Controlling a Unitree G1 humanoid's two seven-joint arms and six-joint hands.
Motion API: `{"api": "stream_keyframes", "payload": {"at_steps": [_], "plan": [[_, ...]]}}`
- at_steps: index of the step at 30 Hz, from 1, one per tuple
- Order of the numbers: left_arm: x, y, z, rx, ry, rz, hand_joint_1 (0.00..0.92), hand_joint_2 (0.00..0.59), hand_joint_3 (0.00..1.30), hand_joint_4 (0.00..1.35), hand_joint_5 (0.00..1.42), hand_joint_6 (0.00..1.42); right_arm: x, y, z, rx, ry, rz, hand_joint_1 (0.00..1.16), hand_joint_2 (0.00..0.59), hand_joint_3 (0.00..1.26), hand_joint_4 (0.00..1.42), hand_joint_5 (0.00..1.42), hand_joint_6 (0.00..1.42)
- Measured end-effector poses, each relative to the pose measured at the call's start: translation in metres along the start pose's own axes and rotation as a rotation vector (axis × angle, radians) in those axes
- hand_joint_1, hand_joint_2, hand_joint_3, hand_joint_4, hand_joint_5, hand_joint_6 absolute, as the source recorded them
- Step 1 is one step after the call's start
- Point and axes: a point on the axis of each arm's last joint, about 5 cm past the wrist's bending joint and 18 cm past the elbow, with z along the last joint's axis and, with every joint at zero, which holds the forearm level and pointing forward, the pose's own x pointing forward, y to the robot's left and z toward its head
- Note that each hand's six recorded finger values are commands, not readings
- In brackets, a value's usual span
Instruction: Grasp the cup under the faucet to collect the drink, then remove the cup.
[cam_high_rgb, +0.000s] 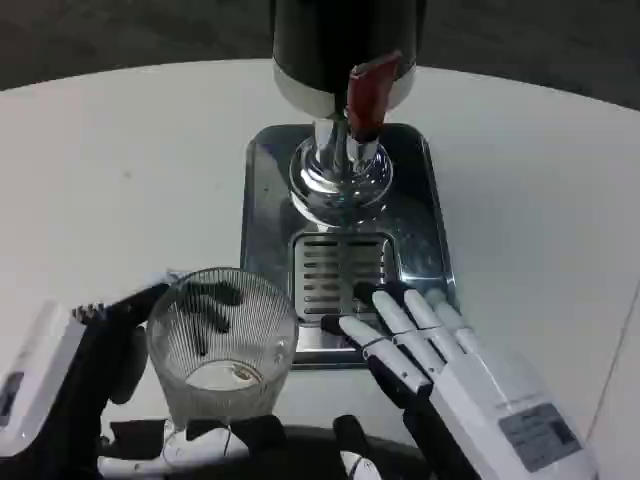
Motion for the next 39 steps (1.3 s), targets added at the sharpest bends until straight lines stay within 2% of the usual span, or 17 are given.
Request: {"api": "stream_keyframes", "payload": {"at_steps": [14, 25, 30, 35, 39], "plan": [[0.001, -0.002, 0.0010, -0.001, -0.012, -0.002, 0.610, 0.158, 1.01, 1.11, 1.28, 1.42, -0.004, -0.0017, 0.0040, 0.024, 0.024, -0.019, 0.32, 0.529, 0.14, 0.02, 0.00, 0.03], [0.009, -0.005, 0.0012, -0.017, -0.018, -0.006, 0.610, 0.158, 1.01, 1.11, 1.28, 1.42, -0.004, -0.0017, 0.0066, 0.034, 0.046, -0.037, 0.32, 0.529, 0.14, 0.02, 0.01, 0.05], [0.015, -0.007, 0.0001, -0.024, -0.023, 0.002, 0.610, 0.158, 1.01, 1.11, 1.28, 1.42, -0.007, -0.0066, 0.0101, 0.028, 0.049, -0.061, 0.32, 0.524, 0.14, 0.02, 0.03, 0.08], [0.020, -0.013, -0.0056, -0.041, 0.018, 0.005, 0.610, 0.158, 1.01, 1.11, 1.28, 1.42, -0.010, -0.0119, 0.0101, 0.015, 0.063, -0.075, 0.32, 0.524, 0.14, 0.03, 0.04, 0.10], [0.029, -0.017, -0.0120, -0.018, 0.029, 0.006, 0.610, 0.158, 1.01, 1.11, 1.28, 1.42, -0.012, -0.0127, 0.0091, 0.010, 0.077, -0.073, 0.32, 0.525, 0.14, 0.04, 0.05, 0.10]]}}
